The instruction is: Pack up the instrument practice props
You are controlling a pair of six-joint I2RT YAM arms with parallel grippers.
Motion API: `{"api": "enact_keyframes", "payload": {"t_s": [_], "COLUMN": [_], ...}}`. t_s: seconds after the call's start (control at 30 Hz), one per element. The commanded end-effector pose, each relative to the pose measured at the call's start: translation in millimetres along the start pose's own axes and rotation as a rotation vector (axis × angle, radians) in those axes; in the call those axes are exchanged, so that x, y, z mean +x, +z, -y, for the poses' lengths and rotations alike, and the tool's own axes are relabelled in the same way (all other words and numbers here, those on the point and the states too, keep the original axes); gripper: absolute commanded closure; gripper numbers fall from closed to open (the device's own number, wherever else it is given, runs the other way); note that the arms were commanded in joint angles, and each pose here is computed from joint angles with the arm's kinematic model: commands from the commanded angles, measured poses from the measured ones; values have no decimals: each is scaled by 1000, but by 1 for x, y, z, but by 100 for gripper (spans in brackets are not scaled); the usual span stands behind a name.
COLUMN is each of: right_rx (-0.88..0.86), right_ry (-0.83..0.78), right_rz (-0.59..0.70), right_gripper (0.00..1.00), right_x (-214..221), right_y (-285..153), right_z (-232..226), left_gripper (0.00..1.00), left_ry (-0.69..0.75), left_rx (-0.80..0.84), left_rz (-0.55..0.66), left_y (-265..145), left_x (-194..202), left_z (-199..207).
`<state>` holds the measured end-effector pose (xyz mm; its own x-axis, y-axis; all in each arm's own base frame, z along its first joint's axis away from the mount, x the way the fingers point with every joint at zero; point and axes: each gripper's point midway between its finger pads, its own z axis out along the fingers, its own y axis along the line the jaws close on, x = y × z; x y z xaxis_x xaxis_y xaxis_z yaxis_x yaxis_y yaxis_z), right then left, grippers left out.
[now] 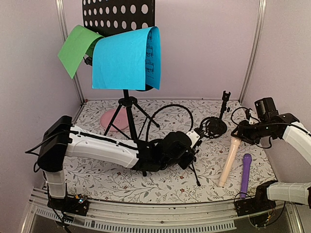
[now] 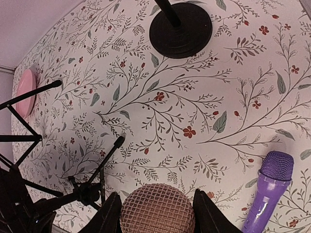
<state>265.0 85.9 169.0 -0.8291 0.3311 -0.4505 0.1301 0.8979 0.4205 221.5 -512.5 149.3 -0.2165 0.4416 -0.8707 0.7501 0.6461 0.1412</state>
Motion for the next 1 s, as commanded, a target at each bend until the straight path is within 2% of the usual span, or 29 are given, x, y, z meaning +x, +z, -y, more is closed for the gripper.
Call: {"api": "enact_keyframes", "payload": {"t_s": [0.0,0.17,0.33,0.57,0.7,0.83,0.97], "right_rx": [-19,-6,39,88,108,126,140], "right_ry": [0,33,49,51,69,96,114], "right_rz": [5,-31,-64,-66,-79,-97,-81], "right_gripper": [87,88,87,84,76,72,62], "right_x": [2,11,15,12,14,15,10], "right_y": [5,17,32,54,74,90,97], "right_z": [0,6,16,27,36,43,49], "left_gripper": [100,100,100,100,100,100,99], "left_ry": [-5,-56,-138,-143,-128,-133,-147], "left_rx": [-104,-120,-149,-171,-174,-164,-155], "left_rz": [1,34,47,105,77,76,67], "left_y": [24,39,54,71,90,91,91], "left_x": [-9,-29,-38,-52,-49,-47,-41], "left_z": [-7,-5,-23,-36,-38,-36,-37]}}
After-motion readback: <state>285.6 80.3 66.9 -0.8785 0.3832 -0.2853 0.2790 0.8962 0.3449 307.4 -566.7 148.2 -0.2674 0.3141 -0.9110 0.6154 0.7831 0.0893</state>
